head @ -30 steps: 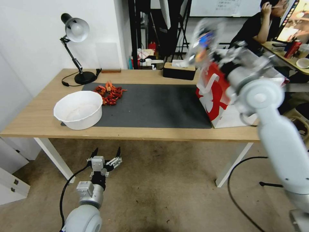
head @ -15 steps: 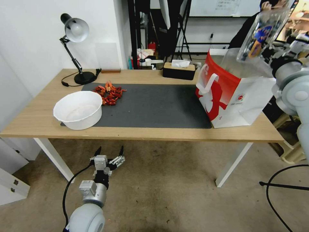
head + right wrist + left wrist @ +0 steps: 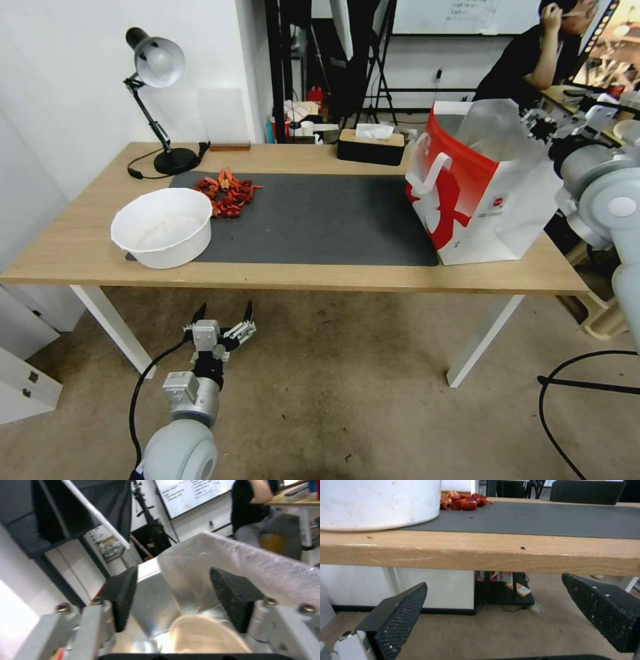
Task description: Close the takeout container lid, then place the container into the takeout bag.
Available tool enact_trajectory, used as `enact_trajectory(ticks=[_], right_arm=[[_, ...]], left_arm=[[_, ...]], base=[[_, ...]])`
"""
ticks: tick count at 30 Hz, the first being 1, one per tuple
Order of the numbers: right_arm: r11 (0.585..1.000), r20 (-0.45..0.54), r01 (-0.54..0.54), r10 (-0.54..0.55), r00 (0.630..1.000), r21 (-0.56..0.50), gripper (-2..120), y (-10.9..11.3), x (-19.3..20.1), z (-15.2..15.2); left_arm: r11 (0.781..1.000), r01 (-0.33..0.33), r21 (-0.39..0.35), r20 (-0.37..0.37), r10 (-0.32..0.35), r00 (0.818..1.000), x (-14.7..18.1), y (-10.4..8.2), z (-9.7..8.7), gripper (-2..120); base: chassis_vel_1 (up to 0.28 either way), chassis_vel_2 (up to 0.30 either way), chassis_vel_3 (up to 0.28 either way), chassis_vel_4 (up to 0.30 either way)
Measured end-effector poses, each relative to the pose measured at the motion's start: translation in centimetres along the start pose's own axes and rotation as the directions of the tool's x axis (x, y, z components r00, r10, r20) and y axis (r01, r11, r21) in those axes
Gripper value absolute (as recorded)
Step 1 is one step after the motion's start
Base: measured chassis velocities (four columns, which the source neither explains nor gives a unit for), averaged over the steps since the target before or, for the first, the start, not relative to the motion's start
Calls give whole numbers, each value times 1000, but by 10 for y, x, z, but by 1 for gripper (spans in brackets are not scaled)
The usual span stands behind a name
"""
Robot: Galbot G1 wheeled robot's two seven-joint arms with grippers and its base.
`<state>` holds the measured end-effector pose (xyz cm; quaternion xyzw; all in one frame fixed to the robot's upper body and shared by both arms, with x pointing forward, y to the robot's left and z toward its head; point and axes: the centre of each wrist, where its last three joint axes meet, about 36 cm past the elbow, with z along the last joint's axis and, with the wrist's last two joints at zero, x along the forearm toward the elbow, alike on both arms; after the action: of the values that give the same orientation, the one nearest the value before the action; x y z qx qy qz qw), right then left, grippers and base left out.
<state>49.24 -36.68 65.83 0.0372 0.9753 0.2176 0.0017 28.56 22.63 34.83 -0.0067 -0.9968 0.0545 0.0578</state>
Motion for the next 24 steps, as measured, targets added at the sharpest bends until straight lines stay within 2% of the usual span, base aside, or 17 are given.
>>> enact_trajectory(ticks=[2,3,5,6,8,9,10,11,13,15,17,18,21,22,24], right_arm=[[999,17,37,-38,999,13,68,1,6,4],[999,17,37,-38,999,13,68,1,6,4],[995,57,82,-86,995,63,78,2,15,11],[979,91,146,-159,983,139,83,1,28,23],[979,91,146,-159,983,139,83,1,28,23],[943,96,234,-262,960,235,92,0,48,45],[943,96,234,-262,960,235,92,0,48,45],[922,93,268,-304,948,278,97,3,60,57],[895,88,301,-347,934,330,100,8,84,79],[887,87,303,-353,932,347,100,8,93,87],[873,83,301,-358,930,385,100,5,119,112],[873,83,301,-358,930,385,100,5,119,112],[862,117,277,-356,927,425,100,-5,164,158],[862,117,277,-356,927,425,100,-5,164,158],[863,126,249,-334,934,439,100,-11,184,178]], left_arm=[[1000,-3,1,2,3,1000,0,0,-1,100],[1000,-3,1,2,3,1000,0,0,-1,100],[1000,-5,1,2,5,1000,1,0,-2,100],[1000,-6,2,2,6,1000,2,0,-2,100],[1000,-6,2,2,6,1000,2,0,-2,100],[1000,-8,3,4,8,1000,4,1,-3,100],[1000,-8,3,4,8,1000,4,1,-3,100],[1000,-9,5,7,9,1000,4,2,-3,100],[1000,-12,9,19,12,1000,5,4,-3,100],[1000,-13,10,20,13,1000,6,4,-3,100],[1000,-20,13,19,20,1000,8,4,-1,100],[1000,-20,13,19,20,1000,8,4,-1,100],[999,-27,28,28,26,999,9,2,0,100],[999,-27,28,28,26,999,9,2,0,100],[998,-41,39,51,39,998,10,0,2,100]], base=[[0,0,0,0],[0,0,0,0],[0,0,0,0],[0,0,0,0],[0,0,0,0],[0,0,0,0],[0,0,0,0],[0,0,0,0],[0,0,0,0],[0,0,0,0],[0,0,0,0],[0,0,0,0],[0,0,0,0],[0,0,0,0],[0,0,0,0]])
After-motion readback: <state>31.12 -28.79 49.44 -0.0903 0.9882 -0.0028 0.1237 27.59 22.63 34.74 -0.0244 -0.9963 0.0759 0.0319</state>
